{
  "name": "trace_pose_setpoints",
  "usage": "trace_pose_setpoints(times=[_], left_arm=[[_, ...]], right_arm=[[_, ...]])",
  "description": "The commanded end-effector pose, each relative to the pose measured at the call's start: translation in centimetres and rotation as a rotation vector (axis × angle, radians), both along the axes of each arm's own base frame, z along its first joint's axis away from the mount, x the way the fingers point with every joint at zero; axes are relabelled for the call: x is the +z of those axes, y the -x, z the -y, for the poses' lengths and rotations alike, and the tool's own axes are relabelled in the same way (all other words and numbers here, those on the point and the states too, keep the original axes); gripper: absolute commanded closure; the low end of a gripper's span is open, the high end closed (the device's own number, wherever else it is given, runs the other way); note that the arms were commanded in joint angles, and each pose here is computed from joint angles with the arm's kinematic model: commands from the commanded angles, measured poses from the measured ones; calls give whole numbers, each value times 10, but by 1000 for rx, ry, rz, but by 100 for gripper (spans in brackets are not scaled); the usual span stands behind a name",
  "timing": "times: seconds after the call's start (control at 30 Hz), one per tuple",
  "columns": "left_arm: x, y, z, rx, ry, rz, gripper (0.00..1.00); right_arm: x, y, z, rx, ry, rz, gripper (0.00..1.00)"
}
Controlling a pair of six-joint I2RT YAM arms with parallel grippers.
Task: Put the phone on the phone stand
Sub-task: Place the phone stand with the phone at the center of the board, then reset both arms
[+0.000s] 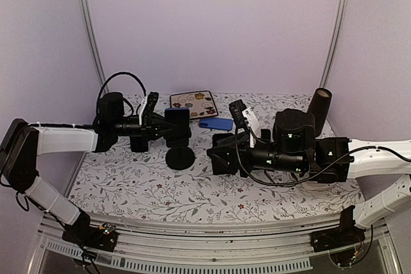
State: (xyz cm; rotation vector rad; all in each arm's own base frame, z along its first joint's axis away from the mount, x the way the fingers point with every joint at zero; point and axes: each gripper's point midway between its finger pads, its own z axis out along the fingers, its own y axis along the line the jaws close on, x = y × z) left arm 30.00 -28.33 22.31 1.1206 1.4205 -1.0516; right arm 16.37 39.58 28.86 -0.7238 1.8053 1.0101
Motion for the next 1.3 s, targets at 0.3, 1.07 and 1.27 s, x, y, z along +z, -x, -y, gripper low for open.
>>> trace_pose_setpoints(times=[0.3,1.07,1.27], left_arm=[[17,-1,-1,-7,32,5,58],[56,-3,-34,301,144,59,3],[62,8,-53,411,179,38,3]], right_arm=[[-1,-2,-6,7,-10,-11,50],[-4,-15,13,-78,-17,-3,1],[-18,-38,38,-170,-1,-25,0]])
